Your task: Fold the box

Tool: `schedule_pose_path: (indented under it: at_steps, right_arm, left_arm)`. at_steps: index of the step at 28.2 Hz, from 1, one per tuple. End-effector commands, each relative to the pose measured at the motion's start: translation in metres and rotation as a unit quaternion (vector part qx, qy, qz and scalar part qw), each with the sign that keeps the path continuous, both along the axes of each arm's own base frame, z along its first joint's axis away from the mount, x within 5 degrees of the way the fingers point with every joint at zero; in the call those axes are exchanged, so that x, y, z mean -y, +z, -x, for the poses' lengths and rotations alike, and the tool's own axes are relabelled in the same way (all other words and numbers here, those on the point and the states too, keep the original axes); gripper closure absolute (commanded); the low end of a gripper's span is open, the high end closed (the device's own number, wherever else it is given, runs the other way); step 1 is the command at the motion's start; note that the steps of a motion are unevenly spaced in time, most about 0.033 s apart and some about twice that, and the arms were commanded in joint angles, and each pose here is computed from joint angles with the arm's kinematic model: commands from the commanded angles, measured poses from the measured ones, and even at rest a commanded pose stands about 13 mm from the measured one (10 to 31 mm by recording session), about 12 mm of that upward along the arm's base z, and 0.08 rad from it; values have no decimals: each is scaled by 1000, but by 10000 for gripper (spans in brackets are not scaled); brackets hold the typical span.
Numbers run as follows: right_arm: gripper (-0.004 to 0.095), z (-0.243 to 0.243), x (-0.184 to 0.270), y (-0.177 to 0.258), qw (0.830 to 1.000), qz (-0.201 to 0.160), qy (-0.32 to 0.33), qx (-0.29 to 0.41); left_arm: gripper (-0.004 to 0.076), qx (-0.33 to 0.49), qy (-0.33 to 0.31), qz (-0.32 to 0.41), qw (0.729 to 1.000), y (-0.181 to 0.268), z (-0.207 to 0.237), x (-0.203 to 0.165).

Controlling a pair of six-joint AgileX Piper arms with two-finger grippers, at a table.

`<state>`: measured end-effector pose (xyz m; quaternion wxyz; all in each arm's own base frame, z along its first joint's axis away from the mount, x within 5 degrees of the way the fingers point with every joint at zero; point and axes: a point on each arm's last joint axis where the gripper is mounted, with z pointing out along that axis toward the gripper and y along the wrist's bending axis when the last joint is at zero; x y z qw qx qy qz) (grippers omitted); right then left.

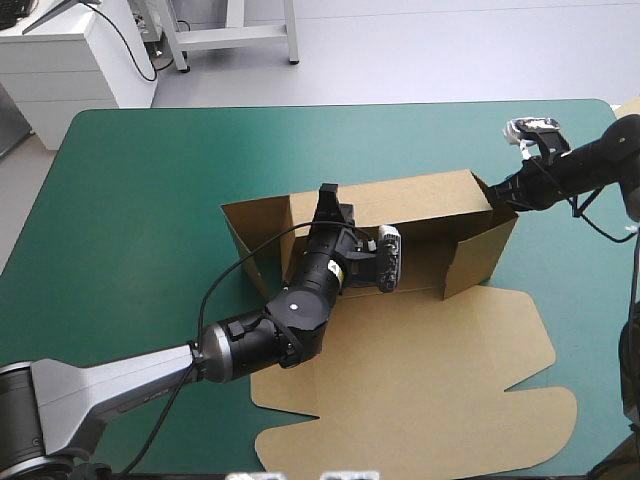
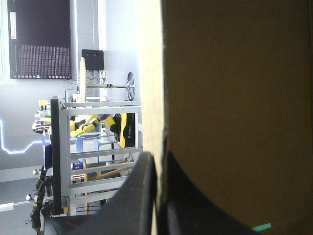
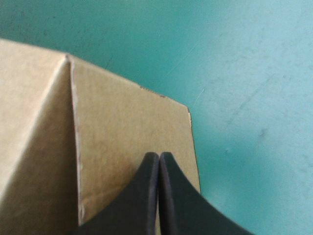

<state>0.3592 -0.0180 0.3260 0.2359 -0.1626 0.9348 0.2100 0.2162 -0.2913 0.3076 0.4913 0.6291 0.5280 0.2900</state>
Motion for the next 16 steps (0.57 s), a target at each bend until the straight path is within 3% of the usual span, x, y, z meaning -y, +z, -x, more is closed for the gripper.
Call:
schedule_pose_path:
  at_steps: [1,10,16]
  right_arm:
    - [923,22,-8,21,999,-15,11,50]
    - [923,56,-20,-14,991,-55,-1,124]
    - [923,68,-21,-15,984,-24,15,176]
  left_arm:
    - [731,5,1,30,1000,12,1,1]
    - [731,19,1,7,1000,7,-2,3]
    - [731,41,-6,-1,999,10,-2,4]
